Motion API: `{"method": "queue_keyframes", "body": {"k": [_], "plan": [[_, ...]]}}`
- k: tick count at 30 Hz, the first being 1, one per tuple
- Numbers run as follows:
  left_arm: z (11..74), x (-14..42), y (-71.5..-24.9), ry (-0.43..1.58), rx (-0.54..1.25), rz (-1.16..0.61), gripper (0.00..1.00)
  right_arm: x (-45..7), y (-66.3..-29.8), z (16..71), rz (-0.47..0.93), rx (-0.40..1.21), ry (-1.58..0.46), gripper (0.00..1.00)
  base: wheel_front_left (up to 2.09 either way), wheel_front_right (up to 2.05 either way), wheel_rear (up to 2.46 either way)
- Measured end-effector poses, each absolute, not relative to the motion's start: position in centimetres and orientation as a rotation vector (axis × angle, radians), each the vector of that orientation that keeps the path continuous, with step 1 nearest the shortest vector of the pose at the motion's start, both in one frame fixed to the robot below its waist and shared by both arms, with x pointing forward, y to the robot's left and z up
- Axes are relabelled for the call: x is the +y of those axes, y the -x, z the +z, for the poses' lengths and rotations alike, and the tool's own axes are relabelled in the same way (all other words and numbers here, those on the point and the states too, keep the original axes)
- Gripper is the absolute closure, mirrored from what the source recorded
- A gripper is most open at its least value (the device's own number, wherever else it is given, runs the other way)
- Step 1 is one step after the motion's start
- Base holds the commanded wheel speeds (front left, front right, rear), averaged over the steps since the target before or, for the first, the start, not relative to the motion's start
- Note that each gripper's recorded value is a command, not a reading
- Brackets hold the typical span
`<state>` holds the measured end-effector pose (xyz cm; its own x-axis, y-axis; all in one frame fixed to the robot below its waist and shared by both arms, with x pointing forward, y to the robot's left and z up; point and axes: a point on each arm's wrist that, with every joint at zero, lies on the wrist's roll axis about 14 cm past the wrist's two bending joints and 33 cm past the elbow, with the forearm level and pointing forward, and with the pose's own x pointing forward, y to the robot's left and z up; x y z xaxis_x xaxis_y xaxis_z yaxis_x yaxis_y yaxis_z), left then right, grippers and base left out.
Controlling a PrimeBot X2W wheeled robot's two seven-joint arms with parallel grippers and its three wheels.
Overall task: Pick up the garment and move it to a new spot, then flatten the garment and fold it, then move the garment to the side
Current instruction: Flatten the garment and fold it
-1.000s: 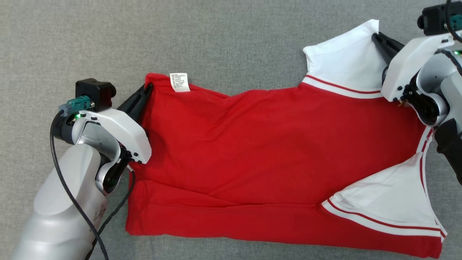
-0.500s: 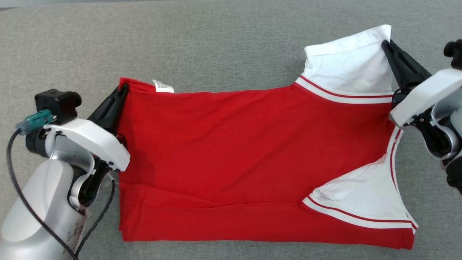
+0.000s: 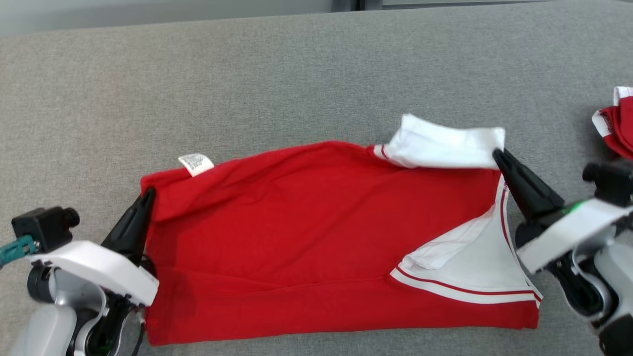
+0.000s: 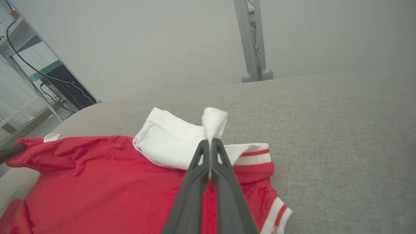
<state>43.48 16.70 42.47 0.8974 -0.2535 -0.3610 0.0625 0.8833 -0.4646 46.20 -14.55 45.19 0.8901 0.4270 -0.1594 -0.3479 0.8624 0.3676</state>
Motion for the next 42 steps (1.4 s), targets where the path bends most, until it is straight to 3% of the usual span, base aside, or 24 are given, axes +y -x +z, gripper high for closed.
{"method": "queue_keyframes", "body": {"k": [12,21,22,23,24,25,26,27,32,42], "plan": [[42.1,17.5,-40.5,0.520,0.455,-0.112,1.00,-16.2,-39.7,43.6,0.287,0.290,-0.465,1.00,0.00,0.00,0.00],[39.7,16.7,-38.4,0.561,0.558,-0.089,1.00,-15.5,-37.4,42.0,0.247,0.369,-0.494,1.00,0.00,0.00,0.00],[39.4,16.5,-38.1,0.572,0.569,-0.083,1.00,-15.5,-37.2,41.8,0.244,0.378,-0.485,0.93,0.00,0.00,0.00],[39.0,16.5,-37.7,0.580,0.584,-0.076,1.00,-15.5,-37.1,41.7,0.236,0.379,-0.489,0.75,0.00,0.00,0.00],[38.5,16.3,-37.4,0.581,0.600,-0.071,0.94,-15.5,-37.0,41.6,0.232,0.379,-0.492,0.37,0.00,0.00,0.00],[38.2,16.4,-37.0,0.579,0.612,-0.061,0.52,-15.4,-36.9,41.6,0.228,0.378,-0.489,0.00,0.00,0.00,0.00],[38.0,16.5,-36.8,0.579,0.614,-0.052,0.07,-15.5,-37.0,41.6,0.219,0.373,-0.492,0.00,0.00,0.00,0.00],[37.8,16.5,-36.6,0.567,0.615,-0.047,0.00,-15.5,-36.9,41.7,0.215,0.367,-0.493,0.00,0.00,0.00,0.00],[39.1,17.4,-37.5,0.483,0.505,-0.008,0.00,-17.1,-37.9,43.9,0.176,0.243,-0.430,0.00,0.00,0.00,0.00],[48.1,19.0,-41.8,0.320,0.066,0.043,0.00,-20.8,-40.5,51.0,0.079,-0.069,-0.255,0.00,0.00,0.00,0.00]]}}
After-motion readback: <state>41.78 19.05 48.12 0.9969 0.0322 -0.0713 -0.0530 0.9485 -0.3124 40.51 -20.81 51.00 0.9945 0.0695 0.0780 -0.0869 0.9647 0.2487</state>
